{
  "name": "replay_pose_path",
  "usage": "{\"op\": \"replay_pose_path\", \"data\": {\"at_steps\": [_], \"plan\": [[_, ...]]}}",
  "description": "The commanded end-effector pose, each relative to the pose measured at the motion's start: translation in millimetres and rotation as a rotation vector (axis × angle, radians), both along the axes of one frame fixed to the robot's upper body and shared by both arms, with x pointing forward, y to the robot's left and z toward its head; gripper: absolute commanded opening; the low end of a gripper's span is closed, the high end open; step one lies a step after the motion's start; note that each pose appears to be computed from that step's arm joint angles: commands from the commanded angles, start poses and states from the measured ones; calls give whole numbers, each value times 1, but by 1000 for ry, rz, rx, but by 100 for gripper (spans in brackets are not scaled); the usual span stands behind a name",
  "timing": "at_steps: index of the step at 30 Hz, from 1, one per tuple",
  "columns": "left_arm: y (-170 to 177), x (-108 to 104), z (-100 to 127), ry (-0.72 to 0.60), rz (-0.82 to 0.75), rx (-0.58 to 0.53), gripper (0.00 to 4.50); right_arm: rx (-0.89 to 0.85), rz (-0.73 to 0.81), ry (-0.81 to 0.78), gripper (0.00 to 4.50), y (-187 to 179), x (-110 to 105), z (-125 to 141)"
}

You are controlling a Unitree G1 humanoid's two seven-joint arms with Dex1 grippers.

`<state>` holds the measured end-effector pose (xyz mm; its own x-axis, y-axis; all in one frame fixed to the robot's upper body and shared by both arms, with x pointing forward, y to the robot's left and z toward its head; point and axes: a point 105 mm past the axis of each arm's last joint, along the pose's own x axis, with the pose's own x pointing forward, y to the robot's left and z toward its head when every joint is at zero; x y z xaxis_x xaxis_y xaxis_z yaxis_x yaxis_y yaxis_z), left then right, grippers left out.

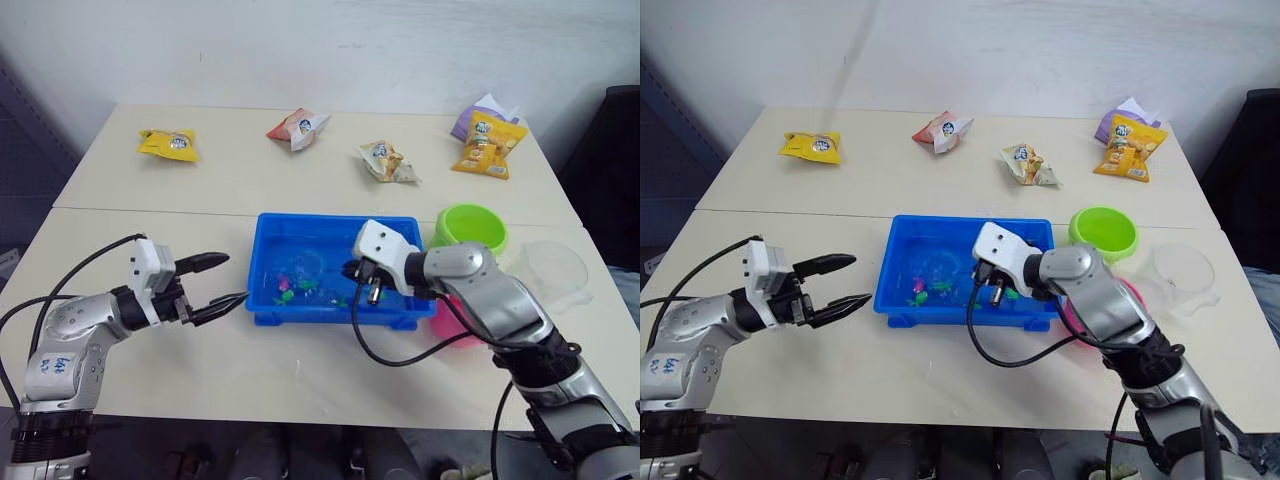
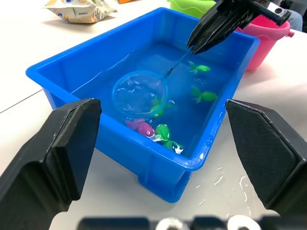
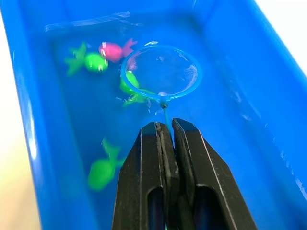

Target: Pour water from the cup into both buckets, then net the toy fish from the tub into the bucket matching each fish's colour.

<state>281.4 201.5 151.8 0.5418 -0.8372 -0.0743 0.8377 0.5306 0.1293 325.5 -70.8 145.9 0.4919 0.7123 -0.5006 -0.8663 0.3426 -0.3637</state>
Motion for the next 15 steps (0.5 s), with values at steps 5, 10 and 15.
{"op": "replay_pose_path", "data": {"at_steps": [5, 10, 15], "plan": [[-1, -5, 7, -22, -19, -6, 446, -22, 40, -3, 0, -8, -13, 4], [-2, -6, 8, -22, -22, -7, 446, -56, 54, -11, 0, -6, -13, 2], [-2, -6, 8, -19, -20, -8, 446, -97, 95, -20, 0, 0, -12, 3]]}}
